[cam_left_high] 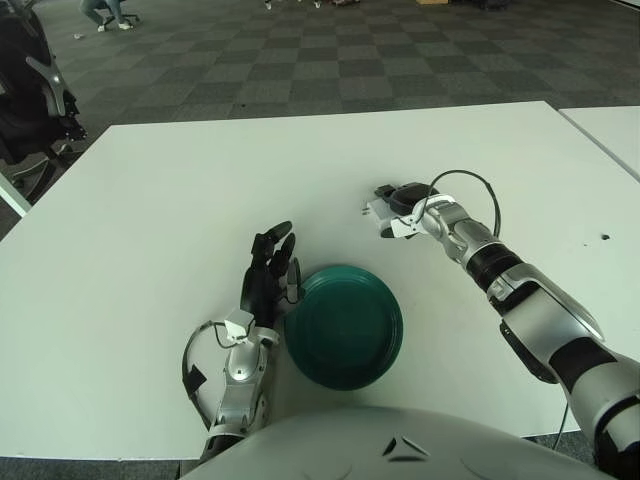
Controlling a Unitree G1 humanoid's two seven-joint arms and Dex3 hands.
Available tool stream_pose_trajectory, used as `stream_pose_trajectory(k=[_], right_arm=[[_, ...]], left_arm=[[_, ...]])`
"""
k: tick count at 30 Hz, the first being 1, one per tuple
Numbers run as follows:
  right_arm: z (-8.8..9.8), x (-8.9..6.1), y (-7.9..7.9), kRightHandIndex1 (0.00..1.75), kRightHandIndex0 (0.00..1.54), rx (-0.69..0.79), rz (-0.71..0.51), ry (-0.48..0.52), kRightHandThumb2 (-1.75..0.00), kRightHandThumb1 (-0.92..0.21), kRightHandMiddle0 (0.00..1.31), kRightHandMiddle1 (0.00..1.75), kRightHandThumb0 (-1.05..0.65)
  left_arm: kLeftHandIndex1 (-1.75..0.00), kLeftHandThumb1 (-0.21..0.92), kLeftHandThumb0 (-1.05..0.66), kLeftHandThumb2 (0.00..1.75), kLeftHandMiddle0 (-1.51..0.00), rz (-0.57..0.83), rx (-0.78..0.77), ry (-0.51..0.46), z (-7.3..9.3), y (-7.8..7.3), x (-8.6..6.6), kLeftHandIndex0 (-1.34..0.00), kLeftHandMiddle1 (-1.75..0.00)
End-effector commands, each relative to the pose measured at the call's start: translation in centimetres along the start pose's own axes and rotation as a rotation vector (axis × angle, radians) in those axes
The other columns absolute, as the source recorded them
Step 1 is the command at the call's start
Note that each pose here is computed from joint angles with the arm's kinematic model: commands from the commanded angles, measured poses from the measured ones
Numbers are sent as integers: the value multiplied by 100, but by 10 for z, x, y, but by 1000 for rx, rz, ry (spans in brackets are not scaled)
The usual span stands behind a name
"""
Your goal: Put the charger into the plate.
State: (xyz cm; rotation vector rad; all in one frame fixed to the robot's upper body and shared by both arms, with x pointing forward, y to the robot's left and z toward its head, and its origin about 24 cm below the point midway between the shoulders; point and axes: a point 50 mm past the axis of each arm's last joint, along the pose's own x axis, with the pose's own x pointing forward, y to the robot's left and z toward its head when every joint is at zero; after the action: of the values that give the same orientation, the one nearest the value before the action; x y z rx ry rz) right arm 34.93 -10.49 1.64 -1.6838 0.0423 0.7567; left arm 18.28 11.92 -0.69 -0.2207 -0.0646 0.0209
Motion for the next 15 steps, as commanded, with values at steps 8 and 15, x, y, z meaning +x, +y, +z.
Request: stream_pose_trajectory(k=[8,15], right_arm=[[2,-13,91,171,63,-65,276,-36,-45,-92,14,165,-71],[-5,-15,86,174,82,-118,218,-74,-98,-57,42,174,-45]], left_arm=[[-89,92,-85,88,-44,93,-87,143,-26,-4,-27,-8,0],[-88,92,-85,88,-43,105,-74,143,-26,-3,-30,-6,0]])
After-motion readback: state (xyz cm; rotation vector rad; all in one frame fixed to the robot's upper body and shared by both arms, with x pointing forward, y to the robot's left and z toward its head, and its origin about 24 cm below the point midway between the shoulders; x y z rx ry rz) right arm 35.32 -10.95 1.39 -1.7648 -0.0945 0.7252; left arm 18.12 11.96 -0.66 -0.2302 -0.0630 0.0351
